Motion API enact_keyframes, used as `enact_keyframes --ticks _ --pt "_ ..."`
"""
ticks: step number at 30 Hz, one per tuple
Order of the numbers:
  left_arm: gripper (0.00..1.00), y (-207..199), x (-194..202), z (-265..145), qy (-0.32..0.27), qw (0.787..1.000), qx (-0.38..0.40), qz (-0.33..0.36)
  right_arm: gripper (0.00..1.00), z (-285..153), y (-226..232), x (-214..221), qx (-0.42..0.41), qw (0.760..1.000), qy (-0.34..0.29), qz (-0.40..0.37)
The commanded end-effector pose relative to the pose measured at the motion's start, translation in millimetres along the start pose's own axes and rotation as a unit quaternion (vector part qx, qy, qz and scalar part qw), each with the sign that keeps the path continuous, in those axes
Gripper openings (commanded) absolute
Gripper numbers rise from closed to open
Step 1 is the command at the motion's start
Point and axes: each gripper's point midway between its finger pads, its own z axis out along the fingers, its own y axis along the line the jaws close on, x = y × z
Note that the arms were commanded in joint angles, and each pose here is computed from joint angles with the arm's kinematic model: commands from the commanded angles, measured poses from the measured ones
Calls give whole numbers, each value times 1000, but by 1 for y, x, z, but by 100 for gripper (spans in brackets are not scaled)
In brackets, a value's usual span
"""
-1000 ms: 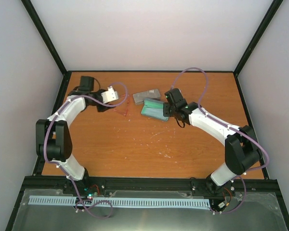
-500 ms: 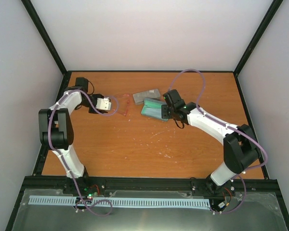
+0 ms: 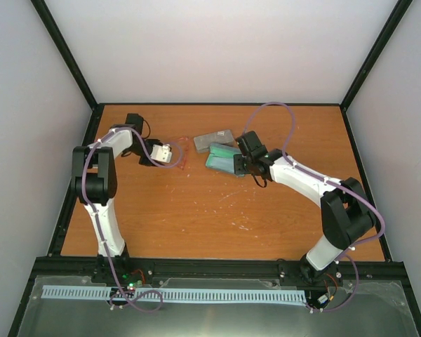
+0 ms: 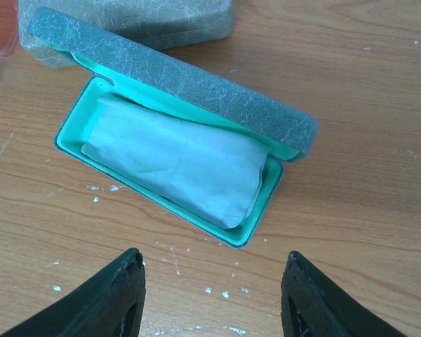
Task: Organize the sunglasses
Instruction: Pick up the sunglasses from the center of the board.
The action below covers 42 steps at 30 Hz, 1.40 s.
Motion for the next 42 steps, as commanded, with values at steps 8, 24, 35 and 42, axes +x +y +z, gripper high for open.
enact_keyframes --ticks 8,24,35,42 --pt "39 11 6 21 11 1000 16 16 52 2 8 -13 -6 1000 -12 -7" --pt "0 -13 -16 11 -5 999 41 13 52 0 31 -24 -50 999 -8 -16" --pt "1 -54 -82 -14 -58 995 81 8 61 1 141 -35 -127 988 -18 -81" --pt "1 -73 -108 -20 -65 994 90 9 63 -4 163 -31 -140 988 -11 -58"
